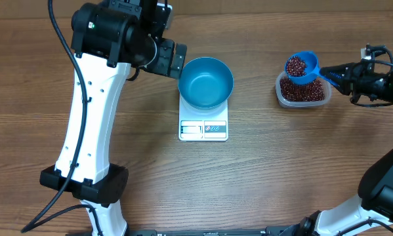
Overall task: Scoop item into bowl and weigh 150g on scale
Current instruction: 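Move the left gripper down toward the scale's front buttons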
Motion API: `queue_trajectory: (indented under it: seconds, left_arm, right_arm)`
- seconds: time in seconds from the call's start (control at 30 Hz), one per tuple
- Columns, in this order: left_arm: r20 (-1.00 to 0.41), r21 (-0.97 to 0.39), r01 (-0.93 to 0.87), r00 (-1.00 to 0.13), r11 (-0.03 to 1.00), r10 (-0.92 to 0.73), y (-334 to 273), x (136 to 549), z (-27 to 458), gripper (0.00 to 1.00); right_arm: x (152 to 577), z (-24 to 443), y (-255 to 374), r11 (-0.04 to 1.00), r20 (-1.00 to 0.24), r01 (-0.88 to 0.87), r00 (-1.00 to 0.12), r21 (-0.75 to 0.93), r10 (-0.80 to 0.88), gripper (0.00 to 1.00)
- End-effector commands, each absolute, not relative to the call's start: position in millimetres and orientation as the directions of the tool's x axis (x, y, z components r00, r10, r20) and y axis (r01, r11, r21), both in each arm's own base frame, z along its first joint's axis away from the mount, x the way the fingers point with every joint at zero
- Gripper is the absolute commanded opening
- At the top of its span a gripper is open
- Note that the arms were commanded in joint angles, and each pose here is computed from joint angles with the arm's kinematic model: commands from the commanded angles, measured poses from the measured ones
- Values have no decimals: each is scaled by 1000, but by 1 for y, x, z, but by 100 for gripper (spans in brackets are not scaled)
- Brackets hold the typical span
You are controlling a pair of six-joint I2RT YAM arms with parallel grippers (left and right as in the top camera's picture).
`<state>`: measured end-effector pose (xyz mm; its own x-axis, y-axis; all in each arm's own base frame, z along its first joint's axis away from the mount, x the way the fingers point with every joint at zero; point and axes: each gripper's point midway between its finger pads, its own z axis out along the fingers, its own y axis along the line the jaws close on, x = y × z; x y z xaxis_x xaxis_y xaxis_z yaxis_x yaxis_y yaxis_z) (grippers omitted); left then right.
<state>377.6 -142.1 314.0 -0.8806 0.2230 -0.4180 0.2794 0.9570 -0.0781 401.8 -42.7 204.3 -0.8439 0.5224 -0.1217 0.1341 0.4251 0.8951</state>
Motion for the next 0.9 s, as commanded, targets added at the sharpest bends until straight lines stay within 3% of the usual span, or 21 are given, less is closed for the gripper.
queue_trajectory:
  seconds: [0.0, 0.17, 0.33, 0.57, 0.63, 0.67, 0.77, 0.83, 0.87]
  left_arm:
    - [-372, -112, 345, -884, 932, 283, -152, 372, 300, 100]
    - [-304, -133, 353, -904, 926, 300, -154, 366, 280, 99]
    - [-301, -269, 502, -854, 822, 424, -183, 354, 270, 99]
    - [-261, -291, 526, -847, 799, 462, -189, 349, 251, 100]
    - [-259, -286, 558, -828, 779, 498, -194, 347, 246, 85]
    - [-258, -282, 566, -822, 775, 507, -196, 346, 244, 72]
    - [-250, -267, 577, -815, 772, 523, -200, 346, 237, 20]
    - [-238, -254, 576, -816, 777, 527, -199, 345, 233, 4]
    - [-231, -256, 577, -816, 776, 530, -200, 344, 231, 4]
  right_arm:
    - [402, 216, -40, 359, -137, 67, -847, 931, 514, 4]
    - [401, 219, -43, 343, -137, 60, -843, 937, 521, 4]
    - [401, 223, -43, 329, -142, 44, -842, 943, 520, 4]
    - [402, 223, -44, 334, -152, 36, -841, 942, 520, 4]
    - [402, 223, -44, 335, -152, 36, -841, 942, 520, 4]
    - [402, 223, -44, 336, -154, 35, -840, 941, 520, 4]
    - [402, 223, -45, 336, -155, 34, -839, 941, 521, 4]
    - [402, 223, -45, 336, -156, 34, -839, 941, 522, 4]
    - [402, 223, -45, 337, -157, 34, -838, 941, 522, 4]
